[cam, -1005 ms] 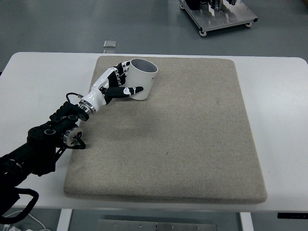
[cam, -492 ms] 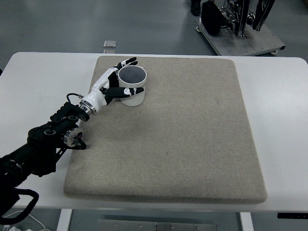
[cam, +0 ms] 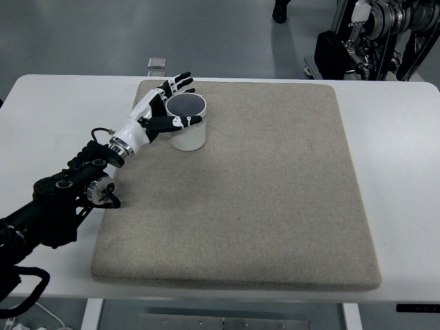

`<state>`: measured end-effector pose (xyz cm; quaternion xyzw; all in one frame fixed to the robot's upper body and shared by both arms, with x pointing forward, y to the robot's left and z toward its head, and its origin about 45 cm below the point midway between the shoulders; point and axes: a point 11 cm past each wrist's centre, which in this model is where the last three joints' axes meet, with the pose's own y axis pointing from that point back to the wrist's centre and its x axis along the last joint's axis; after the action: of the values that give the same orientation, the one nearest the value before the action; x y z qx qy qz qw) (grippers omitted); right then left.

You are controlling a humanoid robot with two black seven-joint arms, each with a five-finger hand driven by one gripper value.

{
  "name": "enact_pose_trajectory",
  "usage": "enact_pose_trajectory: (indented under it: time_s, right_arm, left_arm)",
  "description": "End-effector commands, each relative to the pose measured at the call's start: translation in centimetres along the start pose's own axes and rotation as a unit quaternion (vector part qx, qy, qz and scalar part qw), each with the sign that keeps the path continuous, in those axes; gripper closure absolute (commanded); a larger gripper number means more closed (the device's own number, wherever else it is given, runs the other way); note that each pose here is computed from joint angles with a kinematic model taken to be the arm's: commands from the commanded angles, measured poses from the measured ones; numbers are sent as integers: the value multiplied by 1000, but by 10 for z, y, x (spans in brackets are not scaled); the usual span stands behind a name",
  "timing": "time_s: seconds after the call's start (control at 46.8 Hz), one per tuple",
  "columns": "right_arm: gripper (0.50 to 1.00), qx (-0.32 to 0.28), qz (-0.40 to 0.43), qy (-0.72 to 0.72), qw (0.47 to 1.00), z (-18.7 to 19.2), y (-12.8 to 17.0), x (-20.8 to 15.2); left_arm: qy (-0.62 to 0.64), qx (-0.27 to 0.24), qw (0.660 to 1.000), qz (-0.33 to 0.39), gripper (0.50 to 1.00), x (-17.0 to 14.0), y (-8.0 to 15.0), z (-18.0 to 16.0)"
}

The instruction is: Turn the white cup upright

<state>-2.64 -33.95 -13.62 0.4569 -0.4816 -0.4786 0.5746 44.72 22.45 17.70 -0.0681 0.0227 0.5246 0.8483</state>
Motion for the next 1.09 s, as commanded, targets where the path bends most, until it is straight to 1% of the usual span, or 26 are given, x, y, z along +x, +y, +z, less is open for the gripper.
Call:
enact_pose_trajectory:
  time_s: [0.0, 0.15, 0.299, 0.492, 0.62, 0.706, 1.07]
  right_arm:
    - [570, 0, 0, 0, 1000, 0, 0, 0]
    - [570, 0, -1, 0, 1000, 0, 0, -1]
    - [570, 0, -2, 0, 1000, 0, 0, -1]
    - [570, 0, -1, 0, 1000, 0, 0, -1]
    - [570, 0, -2, 0, 1000, 0, 0, -1]
    - [570, 0, -2, 1, 1000, 0, 0, -1]
    - [570, 0, -3, 2, 1000, 0, 0, -2]
  left_arm:
    - [6, -9, 1000, -2, 508, 0, -2, 7]
    - [13, -22, 1000, -1, 508, 2, -5, 17]
    - [27, -49, 998, 8, 508, 8, -17, 40]
    - [50, -98, 993, 37, 508, 22, -36, 83]
    - [50, -112, 990, 66, 508, 35, -42, 98]
    - [51, -115, 988, 89, 508, 46, -42, 101]
    - [120, -143, 971, 152, 510, 68, -39, 107]
